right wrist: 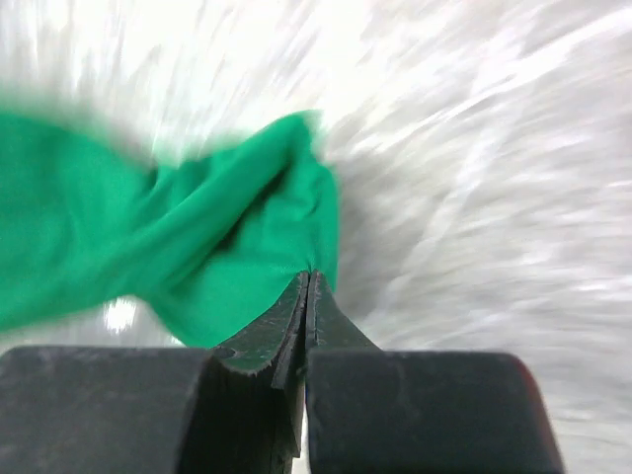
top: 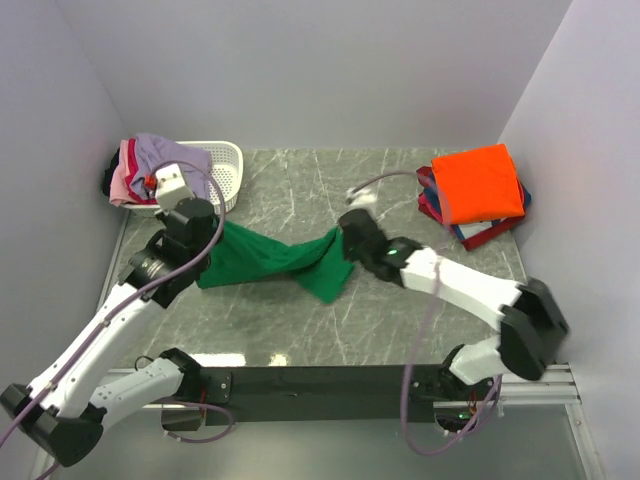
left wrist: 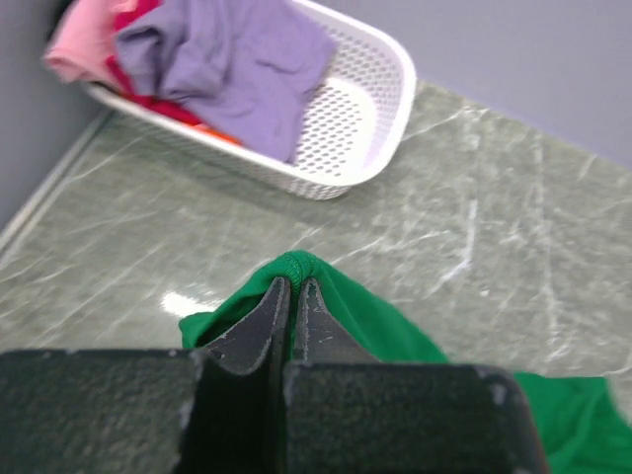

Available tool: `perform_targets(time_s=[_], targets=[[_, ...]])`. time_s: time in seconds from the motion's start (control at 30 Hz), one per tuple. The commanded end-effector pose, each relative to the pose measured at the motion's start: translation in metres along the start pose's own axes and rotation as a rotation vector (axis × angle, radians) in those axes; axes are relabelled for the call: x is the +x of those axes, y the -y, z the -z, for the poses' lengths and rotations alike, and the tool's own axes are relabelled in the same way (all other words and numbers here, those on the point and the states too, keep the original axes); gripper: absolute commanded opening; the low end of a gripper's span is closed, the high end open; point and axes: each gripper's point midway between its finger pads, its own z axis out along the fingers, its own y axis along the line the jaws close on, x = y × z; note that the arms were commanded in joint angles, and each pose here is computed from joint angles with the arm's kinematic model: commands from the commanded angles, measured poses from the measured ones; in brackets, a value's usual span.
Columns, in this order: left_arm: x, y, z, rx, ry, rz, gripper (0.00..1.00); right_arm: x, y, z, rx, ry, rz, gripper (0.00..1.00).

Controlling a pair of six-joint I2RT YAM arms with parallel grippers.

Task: Fold and stack the t-shirts
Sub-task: Flatten the tshirt out

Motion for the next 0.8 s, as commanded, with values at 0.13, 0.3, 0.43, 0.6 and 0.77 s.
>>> perform_targets(time_s=[0.13, 0.3, 0.43, 0.6, 0.77], targets=[[-0.008, 0.070, -0.051, 0.196, -0.002, 0.036, 0.03, -0.024, 0.122, 0.033, 0.286, 0.114, -0.115, 0.00], [0.026, 0.082, -0.080, 0.183, -0.077, -0.013, 0.45, -0.014, 0.126, 0.027, 0.278, 0.081, -0.132, 0.53], [0.019, 0.068, -0.060, 0.216, -0.022, 0.064, 0.69, -0.016, 0.118, 0.027, 0.224, 0.095, -0.143, 0.68], [0.087, 0.027, -0.053, 0.128, -0.143, 0.088, 0.66, -0.025, 0.106, 0.028, 0.161, 0.113, -0.150, 0.69], [0.167, -0.007, -0.040, 0.081, -0.308, 0.104, 0.62, -0.027, 0.097, 0.026, 0.110, 0.121, -0.160, 0.69]])
